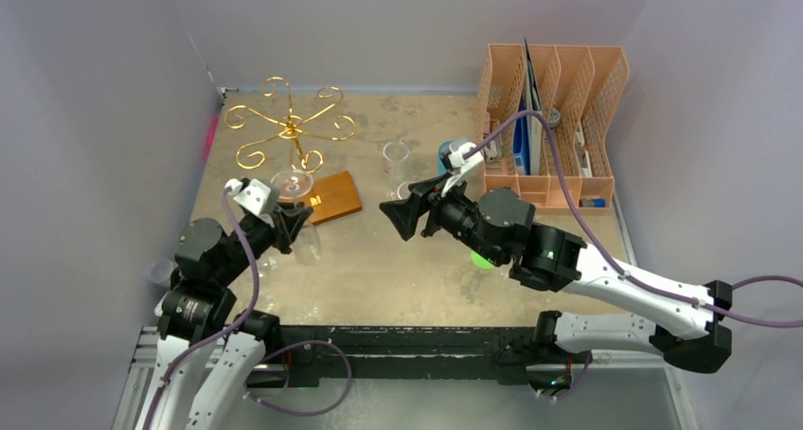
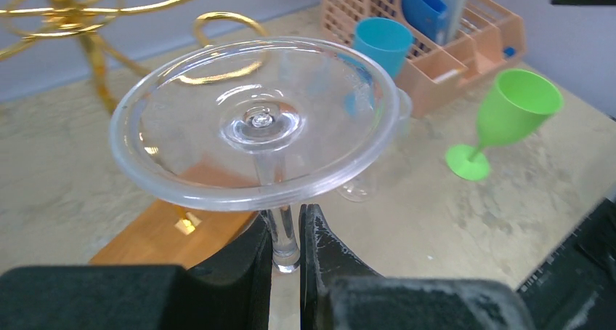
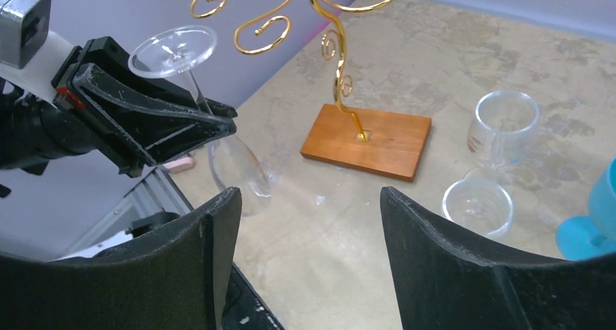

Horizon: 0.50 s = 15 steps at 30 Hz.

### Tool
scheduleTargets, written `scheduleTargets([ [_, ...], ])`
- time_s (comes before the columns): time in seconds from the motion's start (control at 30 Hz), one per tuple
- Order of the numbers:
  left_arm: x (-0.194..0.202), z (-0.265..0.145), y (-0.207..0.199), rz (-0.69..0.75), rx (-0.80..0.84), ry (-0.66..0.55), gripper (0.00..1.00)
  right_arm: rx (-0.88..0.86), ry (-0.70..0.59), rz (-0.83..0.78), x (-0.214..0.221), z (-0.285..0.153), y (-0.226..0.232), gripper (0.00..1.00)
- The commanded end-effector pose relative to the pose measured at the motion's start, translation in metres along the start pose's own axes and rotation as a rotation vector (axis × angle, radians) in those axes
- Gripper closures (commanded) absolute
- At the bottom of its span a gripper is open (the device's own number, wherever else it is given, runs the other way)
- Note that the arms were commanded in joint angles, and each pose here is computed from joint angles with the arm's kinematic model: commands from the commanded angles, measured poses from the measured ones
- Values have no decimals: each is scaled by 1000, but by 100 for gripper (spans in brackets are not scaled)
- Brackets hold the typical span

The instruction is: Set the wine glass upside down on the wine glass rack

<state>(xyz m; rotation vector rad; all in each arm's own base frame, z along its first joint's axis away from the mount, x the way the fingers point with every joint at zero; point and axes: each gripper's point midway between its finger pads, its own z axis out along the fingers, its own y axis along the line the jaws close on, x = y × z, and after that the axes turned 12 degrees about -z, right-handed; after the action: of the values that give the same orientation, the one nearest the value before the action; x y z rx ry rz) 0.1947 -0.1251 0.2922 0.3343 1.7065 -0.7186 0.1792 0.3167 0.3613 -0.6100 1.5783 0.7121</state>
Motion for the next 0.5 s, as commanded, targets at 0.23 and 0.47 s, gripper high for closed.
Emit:
scheduleTargets([
  [0.23,-27,-14,58,-11,-340,-204,100,-111,115,376,0,36,35,20],
  [0.47,-44,0,54,32,-292,-234,100,-277,90,569,-10,63,55,19],
])
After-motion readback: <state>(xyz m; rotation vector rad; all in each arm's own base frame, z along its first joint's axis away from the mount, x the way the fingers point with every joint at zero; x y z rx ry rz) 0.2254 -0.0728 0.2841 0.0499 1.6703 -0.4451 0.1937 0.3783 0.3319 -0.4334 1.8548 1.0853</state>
